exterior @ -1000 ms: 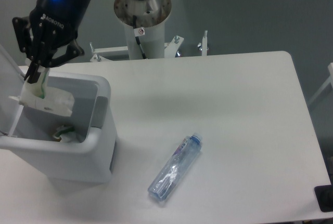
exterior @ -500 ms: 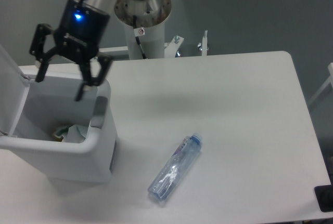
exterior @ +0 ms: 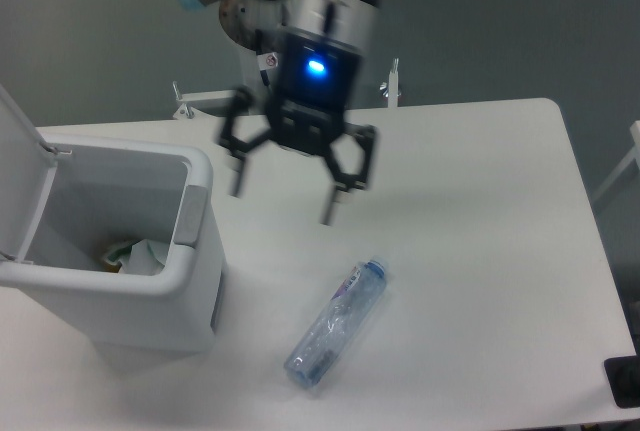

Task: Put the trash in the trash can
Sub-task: 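Raise the empty gripper away from the bin toward the bottle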

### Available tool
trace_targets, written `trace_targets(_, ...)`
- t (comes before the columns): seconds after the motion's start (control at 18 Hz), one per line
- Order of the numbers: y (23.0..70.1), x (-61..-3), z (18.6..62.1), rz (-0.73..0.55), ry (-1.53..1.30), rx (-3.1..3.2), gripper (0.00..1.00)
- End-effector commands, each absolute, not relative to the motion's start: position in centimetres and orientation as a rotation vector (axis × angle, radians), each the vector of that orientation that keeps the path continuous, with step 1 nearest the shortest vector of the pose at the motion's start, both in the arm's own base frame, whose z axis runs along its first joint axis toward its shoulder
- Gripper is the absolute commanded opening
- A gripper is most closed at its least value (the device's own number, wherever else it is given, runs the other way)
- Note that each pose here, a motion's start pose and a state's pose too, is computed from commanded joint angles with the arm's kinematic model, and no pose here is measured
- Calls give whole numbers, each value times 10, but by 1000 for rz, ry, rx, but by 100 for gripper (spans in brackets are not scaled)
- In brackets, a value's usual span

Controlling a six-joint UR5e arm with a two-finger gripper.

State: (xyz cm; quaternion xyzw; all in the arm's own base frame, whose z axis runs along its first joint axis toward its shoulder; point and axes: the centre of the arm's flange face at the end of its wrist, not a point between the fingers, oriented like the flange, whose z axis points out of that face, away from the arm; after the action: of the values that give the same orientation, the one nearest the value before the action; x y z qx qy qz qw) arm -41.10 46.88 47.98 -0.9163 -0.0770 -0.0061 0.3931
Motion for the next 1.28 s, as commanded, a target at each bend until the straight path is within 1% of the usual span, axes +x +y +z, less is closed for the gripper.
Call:
trace_targets(0.11,461,-432,452,-7,-165,-2355,100)
trace_targets(0.28,458,-449,407,-16,-73,-2404,100)
trace_targets(0.44,438,-468,391,20,-17,-2420,100)
trace_targets(0.61,428,-478,366,29,47,-2454,100)
trace_targets(0.67,423,-479,357,59,71,-2504,100)
trace_targets(0.83,412,-484,338,198,99,-2717,100)
trace_targets(0.89,415,-483,332,216,106,-2760,100)
trace_targets(1.17,423,-482,323,208,109,-2782,100)
trace_targets(1.28,440,-468,317,182,145,-2784,100)
